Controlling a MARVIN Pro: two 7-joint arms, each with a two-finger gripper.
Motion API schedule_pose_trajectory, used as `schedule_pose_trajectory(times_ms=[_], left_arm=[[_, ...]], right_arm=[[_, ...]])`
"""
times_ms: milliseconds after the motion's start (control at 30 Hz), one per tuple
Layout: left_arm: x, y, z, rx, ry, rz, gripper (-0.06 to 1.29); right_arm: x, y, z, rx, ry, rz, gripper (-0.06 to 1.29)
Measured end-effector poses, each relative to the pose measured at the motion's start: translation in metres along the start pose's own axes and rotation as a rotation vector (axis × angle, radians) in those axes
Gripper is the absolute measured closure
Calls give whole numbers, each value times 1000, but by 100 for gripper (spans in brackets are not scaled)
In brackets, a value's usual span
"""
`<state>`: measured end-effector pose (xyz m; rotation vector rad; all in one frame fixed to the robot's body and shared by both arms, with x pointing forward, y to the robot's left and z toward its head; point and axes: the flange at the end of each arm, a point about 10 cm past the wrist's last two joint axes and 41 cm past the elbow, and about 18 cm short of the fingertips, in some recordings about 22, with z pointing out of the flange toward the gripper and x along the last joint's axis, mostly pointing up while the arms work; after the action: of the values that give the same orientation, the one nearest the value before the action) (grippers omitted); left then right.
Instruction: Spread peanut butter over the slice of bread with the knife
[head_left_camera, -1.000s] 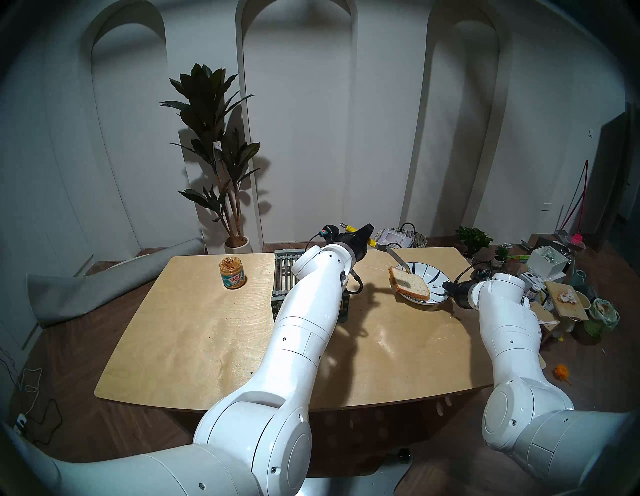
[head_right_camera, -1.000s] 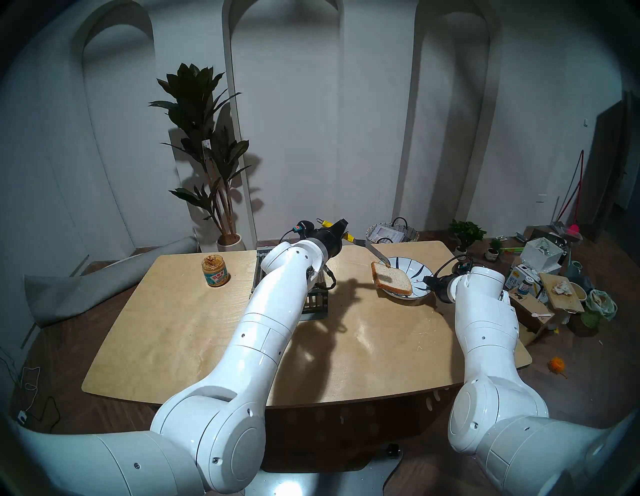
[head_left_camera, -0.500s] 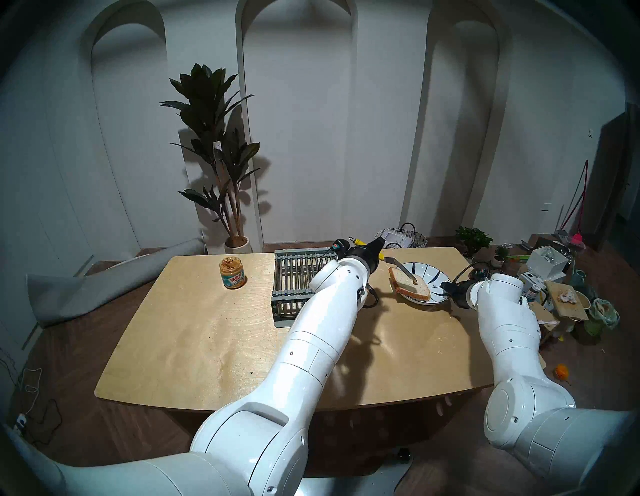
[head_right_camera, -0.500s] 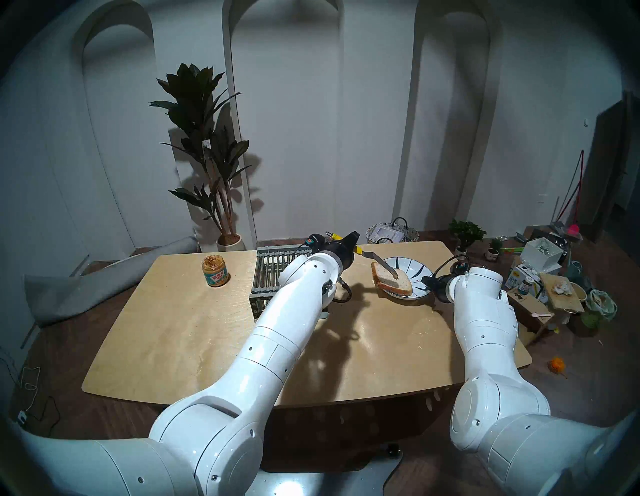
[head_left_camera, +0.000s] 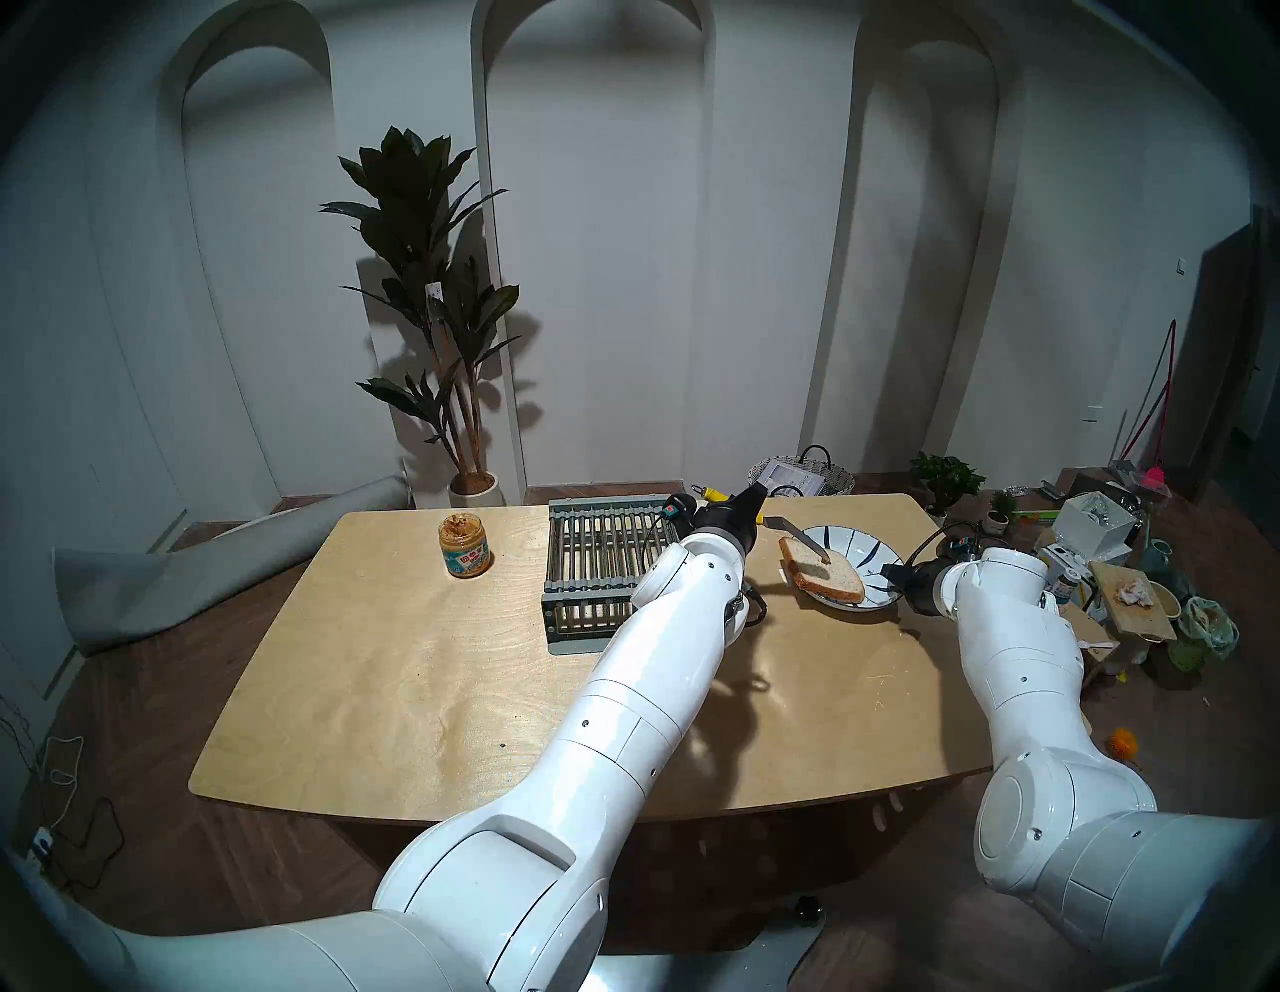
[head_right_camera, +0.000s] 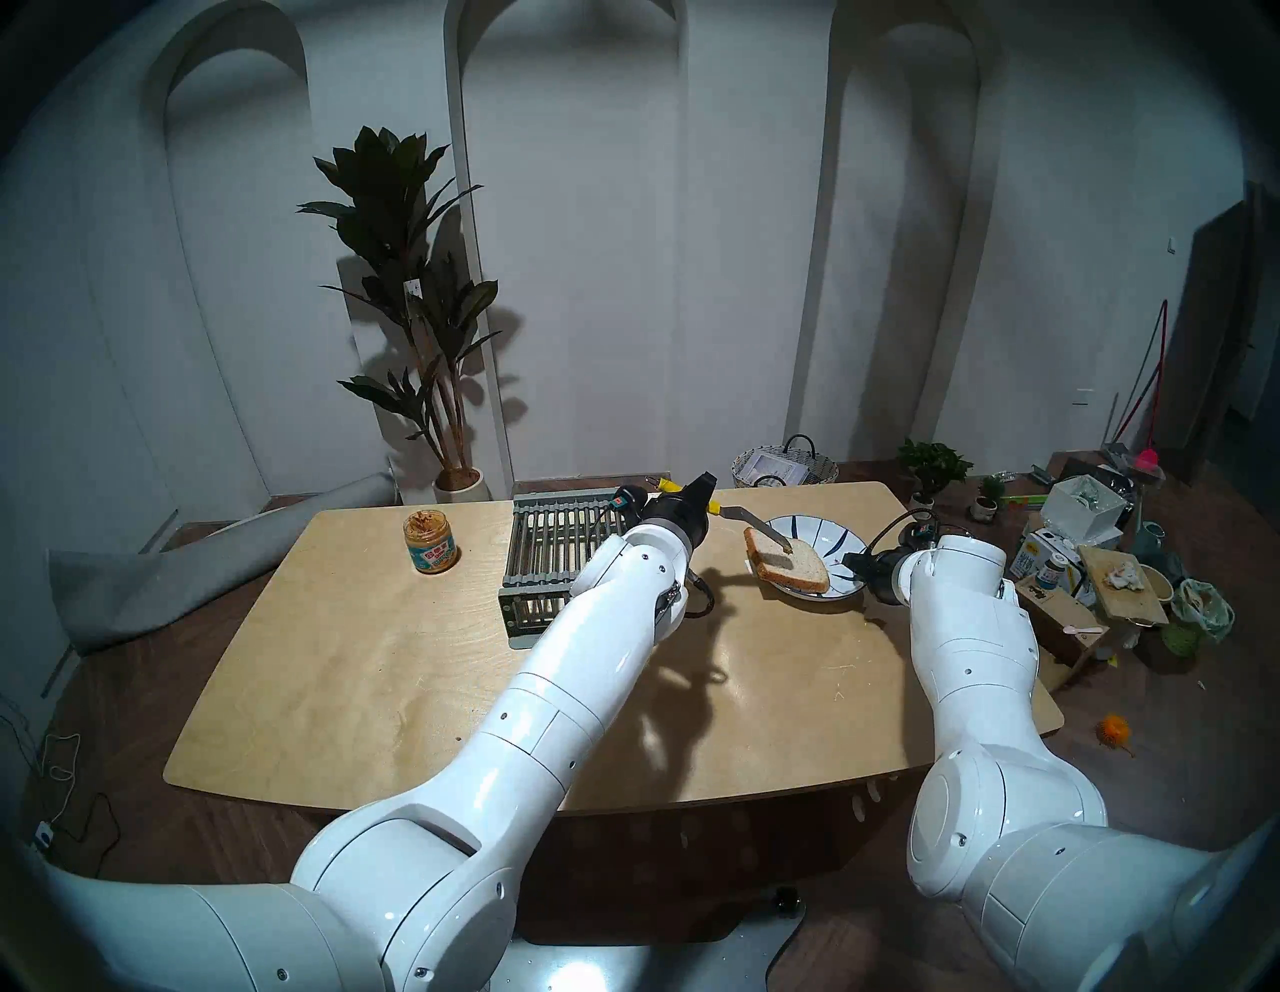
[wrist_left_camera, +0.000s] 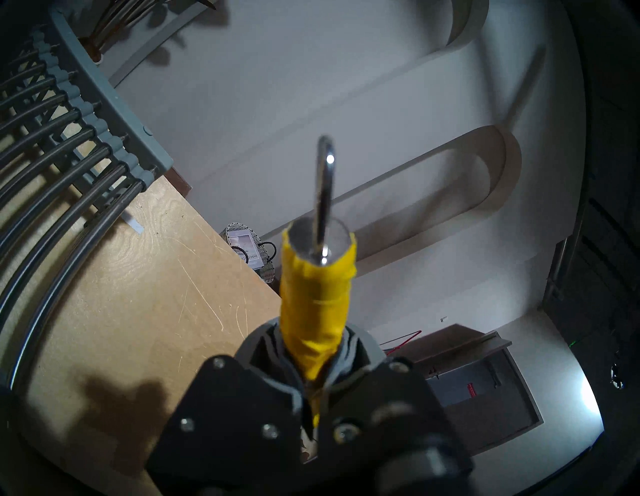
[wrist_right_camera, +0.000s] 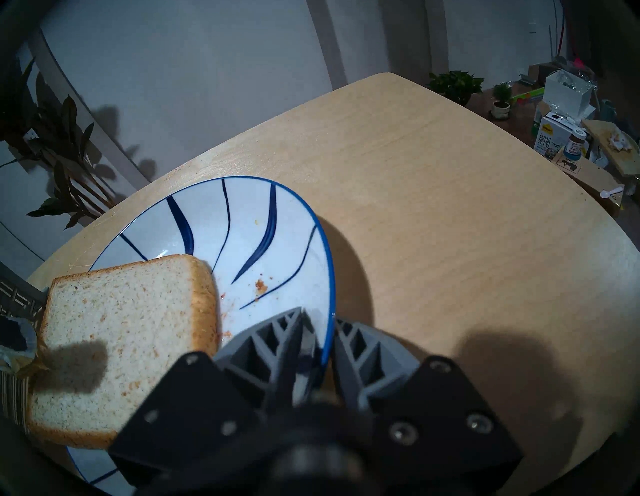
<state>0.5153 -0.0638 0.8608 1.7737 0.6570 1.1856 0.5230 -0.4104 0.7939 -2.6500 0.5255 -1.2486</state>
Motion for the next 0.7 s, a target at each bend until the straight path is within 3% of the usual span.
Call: schedule_pose_trajectory(times_ms=[267,700], left_arm=[[-17,-4,0,16,-10,-12,121],[-23,-7,3,33,23,-33,121]], right_arm=[[1,2,0,4,-1,-2,92],[3,5,0,-2,3,-9,93]])
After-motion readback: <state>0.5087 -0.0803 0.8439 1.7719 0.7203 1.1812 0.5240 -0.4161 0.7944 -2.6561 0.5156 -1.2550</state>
